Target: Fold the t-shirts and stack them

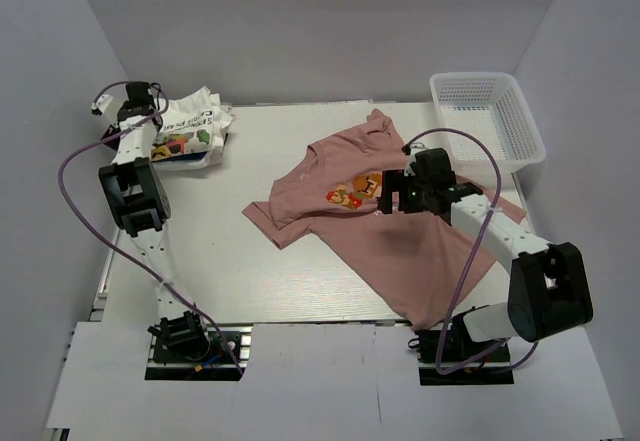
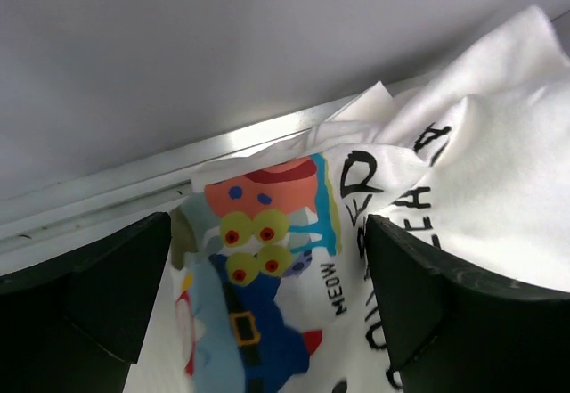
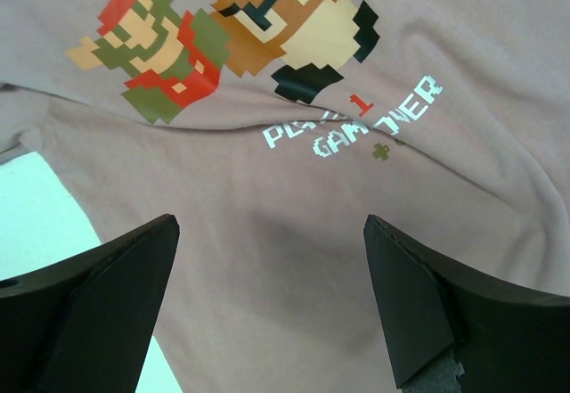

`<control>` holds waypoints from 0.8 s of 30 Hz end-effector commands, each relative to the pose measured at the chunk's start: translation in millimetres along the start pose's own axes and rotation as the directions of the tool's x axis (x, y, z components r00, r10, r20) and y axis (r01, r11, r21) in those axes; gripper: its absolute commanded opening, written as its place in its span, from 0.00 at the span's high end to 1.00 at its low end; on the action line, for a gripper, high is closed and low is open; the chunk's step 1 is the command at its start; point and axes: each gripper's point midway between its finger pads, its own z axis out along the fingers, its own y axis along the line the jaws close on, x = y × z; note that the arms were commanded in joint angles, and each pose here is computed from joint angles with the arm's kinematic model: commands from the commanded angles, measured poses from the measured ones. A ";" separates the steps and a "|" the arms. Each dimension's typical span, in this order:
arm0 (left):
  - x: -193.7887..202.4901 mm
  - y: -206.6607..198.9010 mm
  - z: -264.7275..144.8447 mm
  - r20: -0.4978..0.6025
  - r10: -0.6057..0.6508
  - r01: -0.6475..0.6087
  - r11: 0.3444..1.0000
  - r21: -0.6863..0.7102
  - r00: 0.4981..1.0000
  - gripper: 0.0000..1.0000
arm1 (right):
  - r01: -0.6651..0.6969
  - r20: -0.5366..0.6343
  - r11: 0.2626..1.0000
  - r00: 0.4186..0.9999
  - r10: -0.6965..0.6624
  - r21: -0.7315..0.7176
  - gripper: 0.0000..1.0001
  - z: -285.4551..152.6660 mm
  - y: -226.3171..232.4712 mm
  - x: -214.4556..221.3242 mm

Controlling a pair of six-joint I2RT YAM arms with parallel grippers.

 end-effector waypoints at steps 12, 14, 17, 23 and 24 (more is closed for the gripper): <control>-24.3 23.6 -155.2 -0.158 0.037 0.031 0.912 0.408 0.987 0.00 | 0.025 0.078 0.993 0.997 -0.016 -0.115 0.10 -18.1 22.8 -8.8; 40.2 42.3 -160.5 -0.289 0.131 0.026 0.876 0.482 0.948 0.00 | 0.031 0.089 0.992 0.996 -0.020 -0.125 0.10 -21.6 24.6 -6.4; 71.8 40.3 -190.2 -0.278 0.193 0.049 0.734 0.677 0.941 0.00 | 0.033 0.093 0.992 0.995 -0.021 -0.124 0.10 -24.1 23.1 -2.6; 113.9 37.1 -175.2 -0.253 0.357 -0.074 0.693 0.717 0.899 0.00 | 0.021 0.088 0.988 0.996 -0.008 -0.150 0.10 -21.3 26.8 3.3; 115.3 30.9 -169.5 -0.250 0.356 -0.074 0.692 0.718 0.901 0.00 | 0.017 0.081 0.988 0.997 -0.004 -0.152 0.10 -19.8 27.1 4.3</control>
